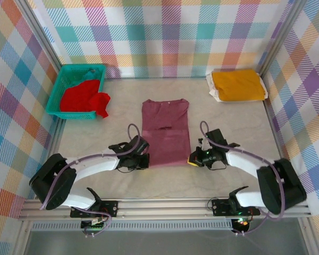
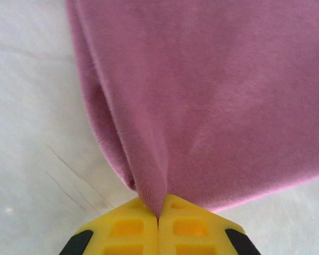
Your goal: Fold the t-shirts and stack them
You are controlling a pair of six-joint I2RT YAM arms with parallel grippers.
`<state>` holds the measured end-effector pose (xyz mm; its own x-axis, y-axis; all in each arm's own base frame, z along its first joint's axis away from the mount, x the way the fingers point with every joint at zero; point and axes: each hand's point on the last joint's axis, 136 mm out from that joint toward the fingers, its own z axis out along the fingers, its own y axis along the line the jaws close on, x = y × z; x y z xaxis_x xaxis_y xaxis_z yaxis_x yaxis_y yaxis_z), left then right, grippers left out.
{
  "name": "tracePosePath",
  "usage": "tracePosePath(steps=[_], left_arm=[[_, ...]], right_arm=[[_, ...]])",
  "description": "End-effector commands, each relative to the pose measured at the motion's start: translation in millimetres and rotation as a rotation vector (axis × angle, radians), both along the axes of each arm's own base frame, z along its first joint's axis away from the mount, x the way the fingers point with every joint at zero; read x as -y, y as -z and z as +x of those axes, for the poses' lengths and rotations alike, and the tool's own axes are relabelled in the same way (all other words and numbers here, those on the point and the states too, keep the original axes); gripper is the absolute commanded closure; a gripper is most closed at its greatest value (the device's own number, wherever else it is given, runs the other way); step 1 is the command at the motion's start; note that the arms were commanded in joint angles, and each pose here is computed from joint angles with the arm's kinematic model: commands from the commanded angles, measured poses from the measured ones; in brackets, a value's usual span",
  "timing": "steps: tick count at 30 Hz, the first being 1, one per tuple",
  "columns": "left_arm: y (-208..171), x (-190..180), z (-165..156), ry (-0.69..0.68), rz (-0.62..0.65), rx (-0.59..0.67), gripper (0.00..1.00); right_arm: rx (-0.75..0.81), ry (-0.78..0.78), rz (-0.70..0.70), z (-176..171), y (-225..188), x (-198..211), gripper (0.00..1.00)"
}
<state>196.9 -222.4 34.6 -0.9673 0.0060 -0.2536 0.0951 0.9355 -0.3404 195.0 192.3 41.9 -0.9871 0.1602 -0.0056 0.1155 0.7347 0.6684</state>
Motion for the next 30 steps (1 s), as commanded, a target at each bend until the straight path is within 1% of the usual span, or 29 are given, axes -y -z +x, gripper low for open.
tracePosePath(steps=[1,3,5,8,11,13,14,17,19,22,25,27,30], left_arm=[[-4.0,-4.1,-28.7,0.022,0.022,-0.019,1.0],[-8.5,-9.4,-37.1,-0.013,0.014,-0.02,1.0],[-18.5,-13.4,-37.8,-0.047,-0.001,-0.01,1.0],[-49.2,-14.3,-26.4,-0.057,-0.021,0.077,1.0],[-87.4,-8.2,-8.5,-0.054,-0.068,0.178,1.0],[-104.5,-10.4,7.9,-0.091,-0.107,0.199,1.0],[-113.2,-8.6,17.9,-0.096,-0.148,0.213,1.0],[-133.5,-12.8,52.0,-0.146,-0.209,0.263,1.0],[-147.1,-15.0,74.1,-0.155,-0.213,0.299,1.0],[-166.1,-12.6,110.1,-0.126,-0.189,0.347,1.0],[-166.0,-10.8,144.0,-0.103,-0.144,0.369,1.0],[-160.8,-8.8,162.3,-0.099,-0.147,0.369,1.0],[-153.6,-13.2,183.8,-0.108,-0.118,0.364,1.0]], right_arm=[[-0.01,-0.035,-0.019,-33.7,-0.6,9.5,1.0],[0.022,-0.014,-0.029,-40.3,-9.8,17.2,1.0],[0.082,0.003,-0.028,-37.1,-28.0,20.7,1.0],[0.174,0.034,-0.013,-22.0,-57.7,19.7,1.0],[0.25,0.073,-0.049,1.5,-81.5,23.4,1.0],[0.313,0.1,-0.038,21.6,-99.0,22.6,1.0],[0.348,0.109,-0.029,33.7,-108.7,21.4,1.0],[0.4,0.125,-0.024,65.8,-127.8,17.6,1.0],[0.426,0.129,-0.021,85.9,-136.3,13.4,1.0],[0.46,0.144,-0.036,119.3,-142.8,9.8,1.0],[0.484,0.152,-0.058,145.9,-147.1,8.1,1.0],[0.474,0.167,-0.064,161.1,-143.8,9.6,1.0],[0.468,0.185,-0.062,179.9,-140.6,12.3,1.0]])
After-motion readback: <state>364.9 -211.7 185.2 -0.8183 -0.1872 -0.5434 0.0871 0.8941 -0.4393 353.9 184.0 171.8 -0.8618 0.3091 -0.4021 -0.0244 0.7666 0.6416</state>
